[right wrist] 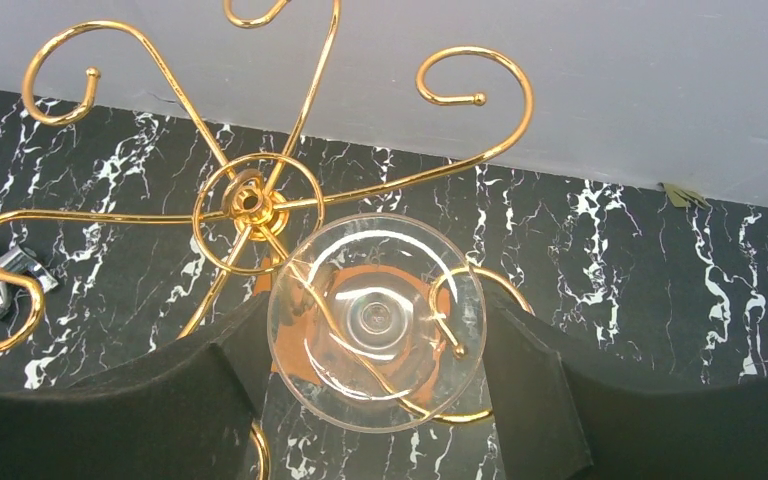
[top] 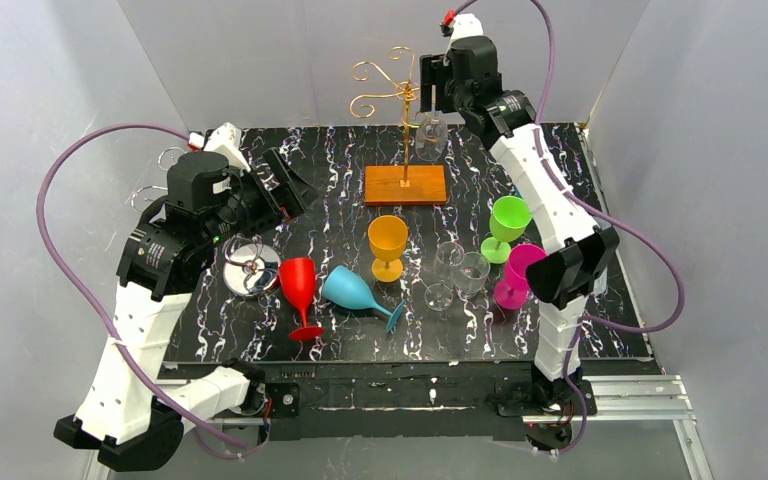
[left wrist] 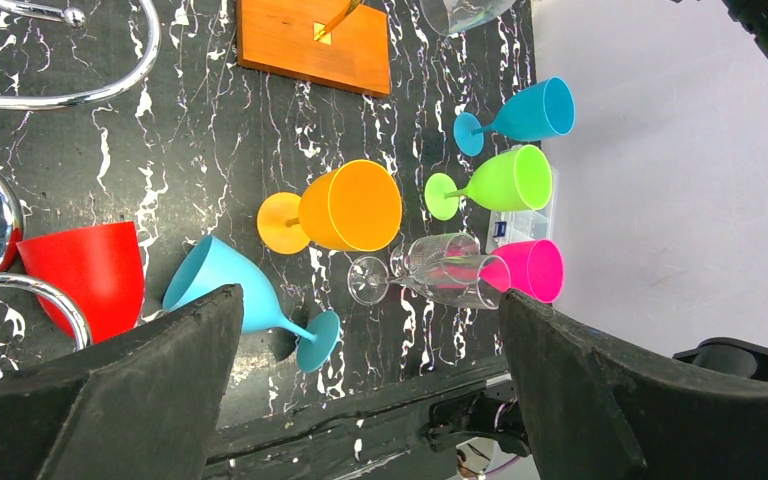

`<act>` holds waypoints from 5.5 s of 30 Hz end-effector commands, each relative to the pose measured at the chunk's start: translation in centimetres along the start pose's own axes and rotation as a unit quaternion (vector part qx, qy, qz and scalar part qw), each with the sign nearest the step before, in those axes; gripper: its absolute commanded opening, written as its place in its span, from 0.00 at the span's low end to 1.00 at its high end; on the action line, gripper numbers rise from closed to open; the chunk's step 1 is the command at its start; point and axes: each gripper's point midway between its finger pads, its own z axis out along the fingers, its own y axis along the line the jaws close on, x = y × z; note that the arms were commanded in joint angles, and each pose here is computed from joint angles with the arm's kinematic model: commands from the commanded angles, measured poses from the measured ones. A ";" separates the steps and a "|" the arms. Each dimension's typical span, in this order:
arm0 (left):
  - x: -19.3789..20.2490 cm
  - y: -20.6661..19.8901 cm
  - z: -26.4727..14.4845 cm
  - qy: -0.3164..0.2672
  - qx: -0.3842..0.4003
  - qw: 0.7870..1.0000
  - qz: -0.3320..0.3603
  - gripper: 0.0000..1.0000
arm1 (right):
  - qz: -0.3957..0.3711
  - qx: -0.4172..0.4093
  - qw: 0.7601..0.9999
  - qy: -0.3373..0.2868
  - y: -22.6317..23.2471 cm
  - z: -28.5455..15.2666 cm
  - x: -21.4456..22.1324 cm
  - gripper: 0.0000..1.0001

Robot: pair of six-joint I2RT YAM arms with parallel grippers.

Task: Take the wine glass off the wine glass rack
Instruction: Pick up the wine glass from the wine rack, then place the wine glass at the center of the board.

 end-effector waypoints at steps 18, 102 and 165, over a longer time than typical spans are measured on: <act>-0.3 -0.1 0.1 -0.001 0.002 1.000 0.013 0.98 | 0.022 0.025 0.992 -0.118 -0.5 -0.8 -6.7 0.47; 4.9 -16.2 11.7 0.021 0.260 0.961 -0.088 0.72 | 0.216 -0.052 0.974 -0.050 -2.7 -19.4 -7.0 0.43; -5.4 -18.2 2.9 -0.062 0.345 0.930 -0.109 0.00 | 0.421 -0.325 0.846 -0.022 2.3 -18.7 -4.3 0.63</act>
